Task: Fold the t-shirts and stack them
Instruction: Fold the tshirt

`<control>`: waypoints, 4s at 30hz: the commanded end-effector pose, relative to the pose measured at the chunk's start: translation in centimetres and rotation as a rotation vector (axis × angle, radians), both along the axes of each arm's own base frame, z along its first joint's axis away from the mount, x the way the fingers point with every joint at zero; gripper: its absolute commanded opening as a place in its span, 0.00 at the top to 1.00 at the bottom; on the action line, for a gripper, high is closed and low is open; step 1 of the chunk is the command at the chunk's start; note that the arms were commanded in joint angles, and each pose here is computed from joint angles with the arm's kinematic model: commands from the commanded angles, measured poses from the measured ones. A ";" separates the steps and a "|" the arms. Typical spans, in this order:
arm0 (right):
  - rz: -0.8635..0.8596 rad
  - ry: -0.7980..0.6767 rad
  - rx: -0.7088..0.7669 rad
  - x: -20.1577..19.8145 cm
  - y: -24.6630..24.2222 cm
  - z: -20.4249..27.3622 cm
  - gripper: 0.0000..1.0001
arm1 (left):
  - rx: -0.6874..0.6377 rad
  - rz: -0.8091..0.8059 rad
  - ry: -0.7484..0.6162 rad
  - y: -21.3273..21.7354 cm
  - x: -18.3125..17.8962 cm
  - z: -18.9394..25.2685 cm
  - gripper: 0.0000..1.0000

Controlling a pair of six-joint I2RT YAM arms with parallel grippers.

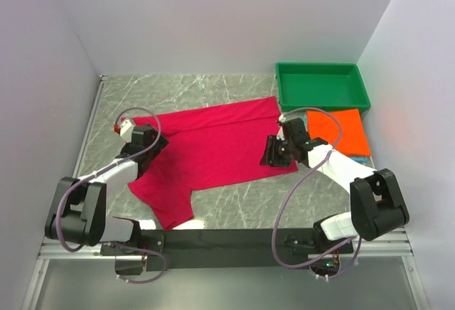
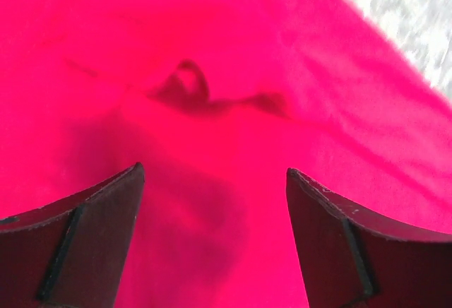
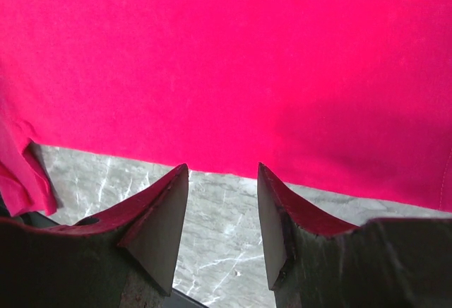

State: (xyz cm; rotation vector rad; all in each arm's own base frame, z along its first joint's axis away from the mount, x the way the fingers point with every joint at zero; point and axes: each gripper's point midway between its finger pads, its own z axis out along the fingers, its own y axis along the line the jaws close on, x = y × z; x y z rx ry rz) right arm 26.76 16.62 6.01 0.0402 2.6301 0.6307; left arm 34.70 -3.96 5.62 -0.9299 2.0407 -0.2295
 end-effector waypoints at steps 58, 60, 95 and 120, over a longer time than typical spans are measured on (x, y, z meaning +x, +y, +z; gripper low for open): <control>0.039 -0.022 0.015 -0.4 0.3 -0.2 0.50 | -0.043 -0.063 -0.077 -1.2 8.0 2.5 0.55; 0.041 -0.023 0.015 -0.3 0.4 -0.2 0.50 | -0.057 -0.068 -0.071 -2.0 7.9 3.2 0.55; 0.045 -0.033 0.020 -0.6 0.3 -0.1 0.50 | -0.135 0.098 -0.113 1.0 5.6 0.7 0.35; 0.045 -0.028 0.016 -0.7 0.2 -0.3 0.50 | -0.180 0.116 -0.033 0.6 4.8 0.6 0.98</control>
